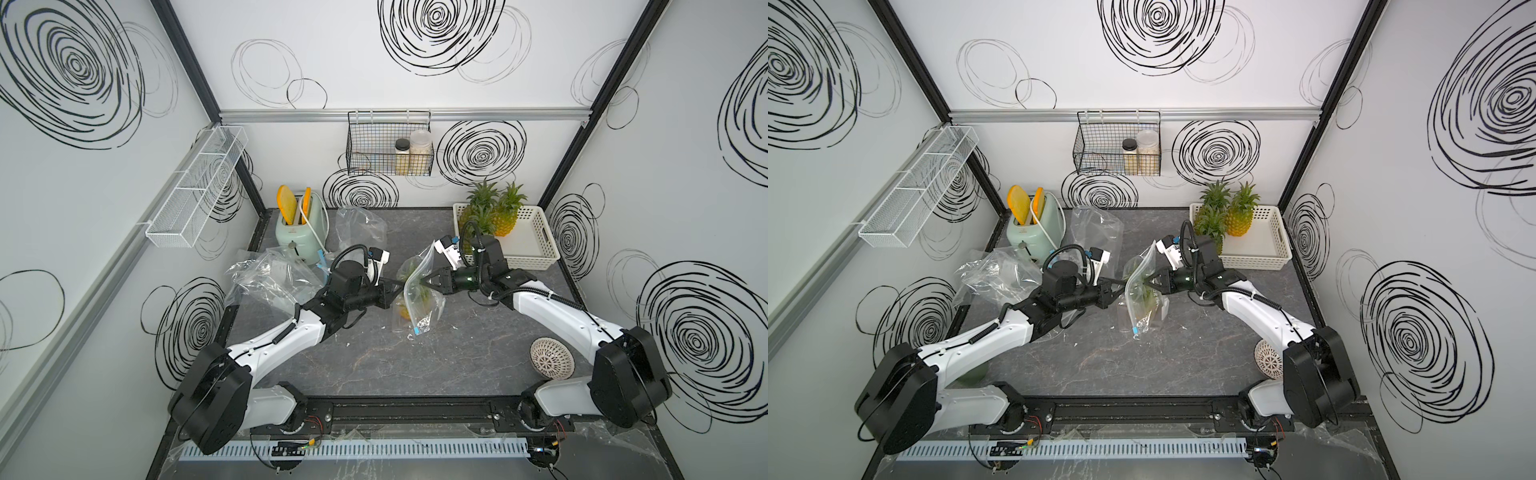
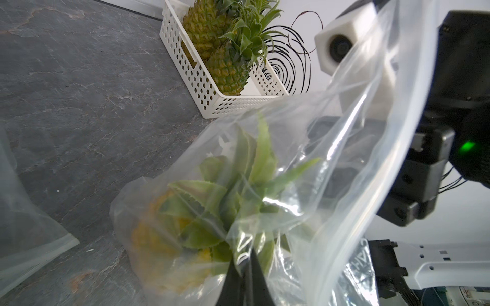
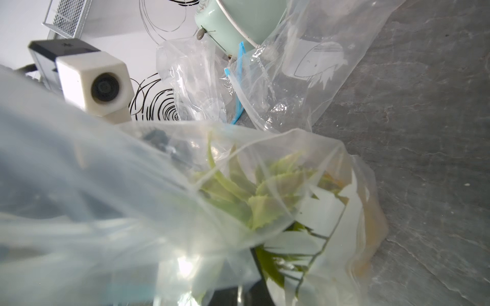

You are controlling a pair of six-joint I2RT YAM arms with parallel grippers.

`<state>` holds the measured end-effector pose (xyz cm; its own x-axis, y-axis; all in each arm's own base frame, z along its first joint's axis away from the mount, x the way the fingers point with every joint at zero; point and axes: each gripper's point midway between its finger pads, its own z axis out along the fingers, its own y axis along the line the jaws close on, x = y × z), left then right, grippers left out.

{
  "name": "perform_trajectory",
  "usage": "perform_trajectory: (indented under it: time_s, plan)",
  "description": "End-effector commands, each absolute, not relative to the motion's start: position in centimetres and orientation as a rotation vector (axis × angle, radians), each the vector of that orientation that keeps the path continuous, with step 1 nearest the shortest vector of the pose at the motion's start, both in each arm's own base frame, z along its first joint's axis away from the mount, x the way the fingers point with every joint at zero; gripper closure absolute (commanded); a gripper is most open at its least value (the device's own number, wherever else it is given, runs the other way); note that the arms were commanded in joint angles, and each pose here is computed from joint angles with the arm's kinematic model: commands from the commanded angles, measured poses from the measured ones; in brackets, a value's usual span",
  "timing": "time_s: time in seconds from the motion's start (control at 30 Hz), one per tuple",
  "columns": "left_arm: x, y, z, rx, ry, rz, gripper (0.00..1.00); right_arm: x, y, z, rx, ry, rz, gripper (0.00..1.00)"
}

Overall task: Open the zip-top bag and take out the pineapple
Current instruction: Open the zipper of the food storage bag at the center of the board.

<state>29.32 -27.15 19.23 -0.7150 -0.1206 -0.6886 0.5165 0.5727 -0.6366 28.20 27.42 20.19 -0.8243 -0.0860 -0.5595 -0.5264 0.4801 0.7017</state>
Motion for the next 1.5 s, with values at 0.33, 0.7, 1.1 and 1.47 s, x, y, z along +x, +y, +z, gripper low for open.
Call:
perform_trajectory:
  time_s: [0.33,0.7,1.1,1.47]
  plan:
    - [29.9,-22.2,18.7,0.209,2.077,-1.035,0.95,29.4,20.8,22.0,-0.394,2.157,1.362,1.0]
    - [29.0,-22.9,19.5,0.225,2.018,-1.115,0.95,29.2,20.4,20.9,-0.389,2.176,1.416,0.95]
    - [28.2,-25.8,21.9,0.241,1.898,-1.19,1.0,27.4,20.9,24.6,-0.453,2.217,1.127,0.59]
    - [28.0,-26.5,22.5,0.188,1.848,-1.182,1.0,24.1,23.2,30.4,-0.555,2.142,0.996,0.56]
